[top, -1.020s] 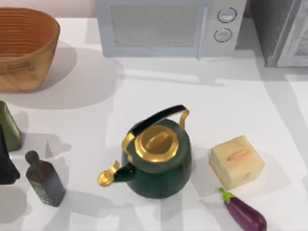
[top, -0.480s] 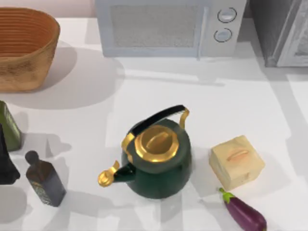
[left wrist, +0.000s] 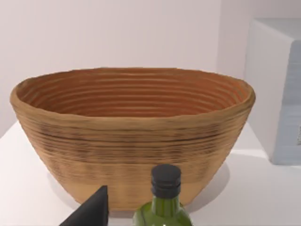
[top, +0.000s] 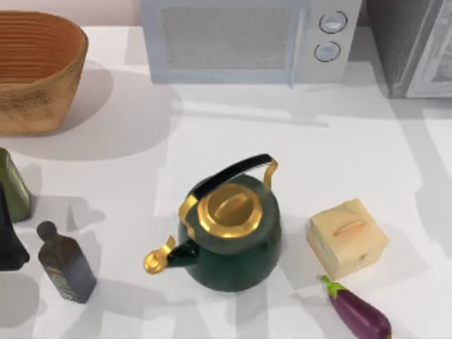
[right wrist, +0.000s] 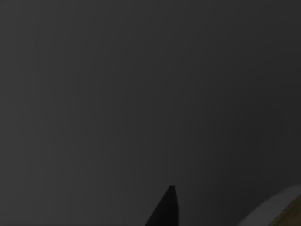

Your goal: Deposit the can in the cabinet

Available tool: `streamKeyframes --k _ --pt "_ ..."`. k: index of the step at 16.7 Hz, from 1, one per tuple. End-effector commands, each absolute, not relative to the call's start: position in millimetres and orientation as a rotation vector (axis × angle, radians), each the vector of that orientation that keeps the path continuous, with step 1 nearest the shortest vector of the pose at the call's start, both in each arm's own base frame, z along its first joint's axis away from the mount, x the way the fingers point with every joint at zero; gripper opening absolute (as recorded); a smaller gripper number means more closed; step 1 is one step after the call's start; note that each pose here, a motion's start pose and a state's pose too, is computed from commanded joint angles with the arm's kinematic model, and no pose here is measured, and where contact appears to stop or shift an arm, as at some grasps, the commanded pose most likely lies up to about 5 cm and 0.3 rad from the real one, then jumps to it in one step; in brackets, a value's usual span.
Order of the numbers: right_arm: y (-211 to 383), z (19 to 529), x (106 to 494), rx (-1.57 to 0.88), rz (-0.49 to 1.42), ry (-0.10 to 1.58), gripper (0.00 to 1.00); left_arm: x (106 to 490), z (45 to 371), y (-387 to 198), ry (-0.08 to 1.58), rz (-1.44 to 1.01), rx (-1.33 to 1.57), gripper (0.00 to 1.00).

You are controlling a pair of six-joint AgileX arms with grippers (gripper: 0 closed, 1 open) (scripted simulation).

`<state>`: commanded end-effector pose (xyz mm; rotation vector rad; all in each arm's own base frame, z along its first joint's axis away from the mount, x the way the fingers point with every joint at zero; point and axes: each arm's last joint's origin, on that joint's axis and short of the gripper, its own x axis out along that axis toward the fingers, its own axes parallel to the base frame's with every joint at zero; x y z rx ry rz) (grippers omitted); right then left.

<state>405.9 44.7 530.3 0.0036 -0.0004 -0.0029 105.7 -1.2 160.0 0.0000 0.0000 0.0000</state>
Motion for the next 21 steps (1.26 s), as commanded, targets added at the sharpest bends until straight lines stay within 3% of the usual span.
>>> streamKeyframes --k 2,15,21 --pt "44.7 530.3 405.9 0.004 -0.003 0.000 0.00 105.7 160.0 -1.2 0.000 0.000 0.000 1.00" --pt "44.7 530.3 405.9 0.004 -0.003 0.000 0.98 105.7 160.0 -1.2 0.000 0.000 0.000 1.00" --pt "44.7 530.3 405.9 0.004 -0.003 0.000 1.00 105.7 160.0 -1.2 0.000 0.000 0.000 1.00"
